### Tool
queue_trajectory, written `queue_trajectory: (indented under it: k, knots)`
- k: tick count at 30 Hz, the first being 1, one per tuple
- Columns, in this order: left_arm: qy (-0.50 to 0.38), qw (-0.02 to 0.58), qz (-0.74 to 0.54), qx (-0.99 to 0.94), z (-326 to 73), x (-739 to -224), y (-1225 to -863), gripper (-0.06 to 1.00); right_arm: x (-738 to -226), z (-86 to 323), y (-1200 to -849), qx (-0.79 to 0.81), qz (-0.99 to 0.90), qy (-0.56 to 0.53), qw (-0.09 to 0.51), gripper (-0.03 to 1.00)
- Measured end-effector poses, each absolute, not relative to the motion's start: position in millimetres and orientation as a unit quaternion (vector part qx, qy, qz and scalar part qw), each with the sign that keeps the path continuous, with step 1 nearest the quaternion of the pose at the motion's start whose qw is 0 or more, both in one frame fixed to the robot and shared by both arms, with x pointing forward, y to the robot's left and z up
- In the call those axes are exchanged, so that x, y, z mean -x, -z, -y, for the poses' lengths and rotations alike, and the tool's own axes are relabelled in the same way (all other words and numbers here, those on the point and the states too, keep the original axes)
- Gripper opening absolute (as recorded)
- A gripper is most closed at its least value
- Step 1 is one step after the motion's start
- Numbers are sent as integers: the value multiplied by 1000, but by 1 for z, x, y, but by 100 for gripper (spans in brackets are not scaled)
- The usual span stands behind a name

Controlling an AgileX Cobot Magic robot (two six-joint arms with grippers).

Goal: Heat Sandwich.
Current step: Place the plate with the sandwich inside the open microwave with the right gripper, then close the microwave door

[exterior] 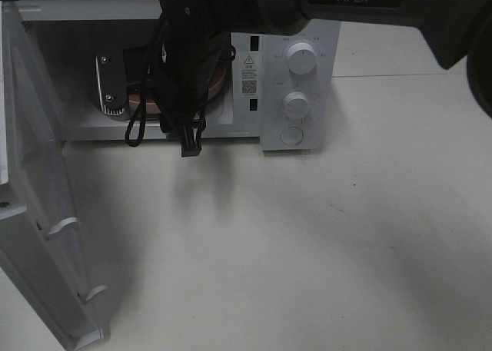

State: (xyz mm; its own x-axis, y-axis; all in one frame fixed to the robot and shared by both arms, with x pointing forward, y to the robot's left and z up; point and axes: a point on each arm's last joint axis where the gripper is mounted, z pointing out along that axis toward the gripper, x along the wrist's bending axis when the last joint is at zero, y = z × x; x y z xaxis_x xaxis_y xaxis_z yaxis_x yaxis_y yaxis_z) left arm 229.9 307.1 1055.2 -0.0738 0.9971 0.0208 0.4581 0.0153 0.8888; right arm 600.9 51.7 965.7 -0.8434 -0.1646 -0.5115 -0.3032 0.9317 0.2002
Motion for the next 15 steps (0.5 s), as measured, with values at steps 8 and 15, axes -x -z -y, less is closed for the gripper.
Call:
queue_trajectory:
  k: [8,15]
  knots:
    - [-387,348,-622,-585,-307,-230,-1055,73,-574,-39,-974,72,-964,-134,216,52]
    - [-387,348,-622,-585,-307,-230,-1055,73,-558,-29,-984,22,-969,-140,202,52]
